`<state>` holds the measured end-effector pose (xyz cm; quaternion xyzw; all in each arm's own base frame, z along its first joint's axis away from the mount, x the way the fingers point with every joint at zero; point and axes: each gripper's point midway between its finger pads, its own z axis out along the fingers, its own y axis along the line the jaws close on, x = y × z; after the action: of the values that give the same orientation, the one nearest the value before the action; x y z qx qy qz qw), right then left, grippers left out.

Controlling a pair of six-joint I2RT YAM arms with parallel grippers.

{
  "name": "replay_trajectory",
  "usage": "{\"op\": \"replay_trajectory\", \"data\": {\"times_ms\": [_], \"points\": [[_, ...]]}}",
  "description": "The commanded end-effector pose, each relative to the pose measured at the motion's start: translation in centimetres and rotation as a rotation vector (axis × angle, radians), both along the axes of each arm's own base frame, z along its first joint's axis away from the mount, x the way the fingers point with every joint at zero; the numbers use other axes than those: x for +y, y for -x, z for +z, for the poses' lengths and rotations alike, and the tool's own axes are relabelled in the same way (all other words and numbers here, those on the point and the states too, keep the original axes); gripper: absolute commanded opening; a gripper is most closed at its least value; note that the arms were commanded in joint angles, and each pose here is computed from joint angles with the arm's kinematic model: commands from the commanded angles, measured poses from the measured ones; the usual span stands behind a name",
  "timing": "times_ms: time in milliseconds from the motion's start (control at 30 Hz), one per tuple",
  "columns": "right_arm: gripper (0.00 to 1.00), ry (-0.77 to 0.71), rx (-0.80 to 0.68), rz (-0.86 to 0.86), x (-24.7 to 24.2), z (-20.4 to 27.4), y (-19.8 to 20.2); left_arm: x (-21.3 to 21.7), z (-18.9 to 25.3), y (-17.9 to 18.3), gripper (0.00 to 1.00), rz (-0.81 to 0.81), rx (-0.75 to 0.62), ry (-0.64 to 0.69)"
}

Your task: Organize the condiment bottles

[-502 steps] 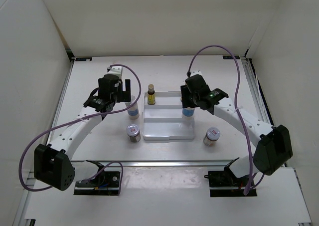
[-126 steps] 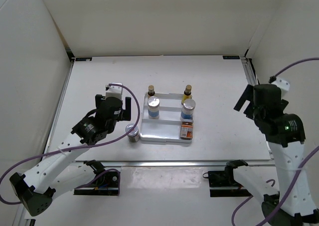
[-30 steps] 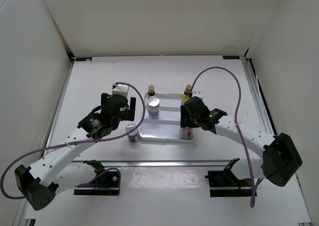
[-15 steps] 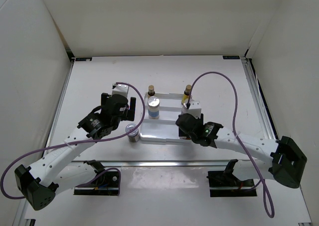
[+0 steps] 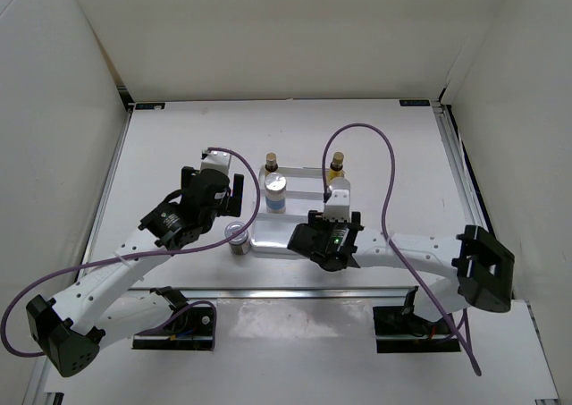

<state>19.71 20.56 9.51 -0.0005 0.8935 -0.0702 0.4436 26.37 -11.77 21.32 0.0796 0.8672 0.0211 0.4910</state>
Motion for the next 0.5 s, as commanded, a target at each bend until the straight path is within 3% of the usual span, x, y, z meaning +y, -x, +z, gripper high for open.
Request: {"op": "replay_trajectory", "data": {"times_ms": [0,167,300,467], "points": [[0.82,-0.024,-0.130,-0.061,-0.7,4.3,-1.1,0.2,2.1,-0.2,1.00,0.011,-0.049,0.031],[0.91,-0.090,-0.154,-0.042,-1.0,7.0,-0.8,0.3,2.0,0.0,1.00,0.028,-0.052,0.065],[0.98,-0.104,-0.174,0.000,-2.2,9.6,-0.5,-1.1,3.1,1.4,1.00,-0.051,-0.047,0.177],[0.99,-0.156,-0.227,0.187,-4.3,14.5,0.7,-3.2,3.0,3.2,1.00,-0.126,0.006,0.326]]}}
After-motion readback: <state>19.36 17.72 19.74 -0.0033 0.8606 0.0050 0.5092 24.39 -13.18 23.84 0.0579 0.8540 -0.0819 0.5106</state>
